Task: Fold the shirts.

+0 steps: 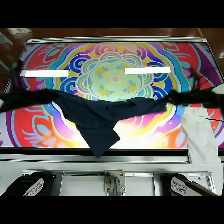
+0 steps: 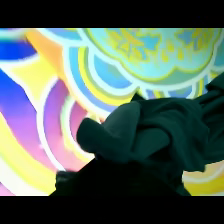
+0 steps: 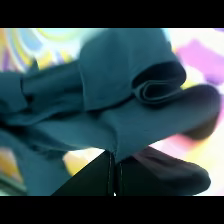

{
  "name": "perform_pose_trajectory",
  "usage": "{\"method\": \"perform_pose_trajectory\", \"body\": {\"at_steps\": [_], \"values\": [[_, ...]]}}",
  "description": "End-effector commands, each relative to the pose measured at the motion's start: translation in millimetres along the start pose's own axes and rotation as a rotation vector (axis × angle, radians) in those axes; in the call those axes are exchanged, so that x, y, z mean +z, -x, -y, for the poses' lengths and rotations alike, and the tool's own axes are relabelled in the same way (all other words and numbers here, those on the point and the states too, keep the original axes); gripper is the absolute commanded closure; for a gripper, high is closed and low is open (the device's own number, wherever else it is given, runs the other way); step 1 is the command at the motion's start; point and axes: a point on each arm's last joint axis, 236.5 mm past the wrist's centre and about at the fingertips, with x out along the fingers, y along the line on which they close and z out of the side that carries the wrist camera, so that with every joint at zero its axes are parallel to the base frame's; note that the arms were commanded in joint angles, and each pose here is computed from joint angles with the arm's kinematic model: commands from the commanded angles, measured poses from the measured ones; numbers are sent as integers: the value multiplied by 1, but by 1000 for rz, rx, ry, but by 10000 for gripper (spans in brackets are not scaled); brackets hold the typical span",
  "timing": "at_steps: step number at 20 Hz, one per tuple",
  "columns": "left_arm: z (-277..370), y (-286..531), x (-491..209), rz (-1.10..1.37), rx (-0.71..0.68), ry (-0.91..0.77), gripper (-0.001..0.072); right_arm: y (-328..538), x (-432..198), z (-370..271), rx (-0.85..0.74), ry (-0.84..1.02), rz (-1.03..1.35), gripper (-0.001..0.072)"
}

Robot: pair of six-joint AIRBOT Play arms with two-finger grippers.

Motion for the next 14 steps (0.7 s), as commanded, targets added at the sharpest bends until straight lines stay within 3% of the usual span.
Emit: {"method": "perform_pose_trajectory", "body": {"at_steps": [1, 3, 6, 10, 14], "values": [[23, 100, 97, 278, 42, -196, 654, 139, 86, -108, -69, 385, 411, 658], [63, 186, 148, 499, 51, -292, 654, 236, 113, -177, -105, 489, 722, 658], [123, 298, 173, 753, 40, -413, 654, 337, 95, -240, -150, 536, 1006, 658], [159, 362, 144, 844, 32, -482, 654, 375, 40, -242, -268, 459, 1027, 657], [128, 350, 87, 626, 137, -395, 654, 381, -5, -223, -391, 409, 960, 658]]}}
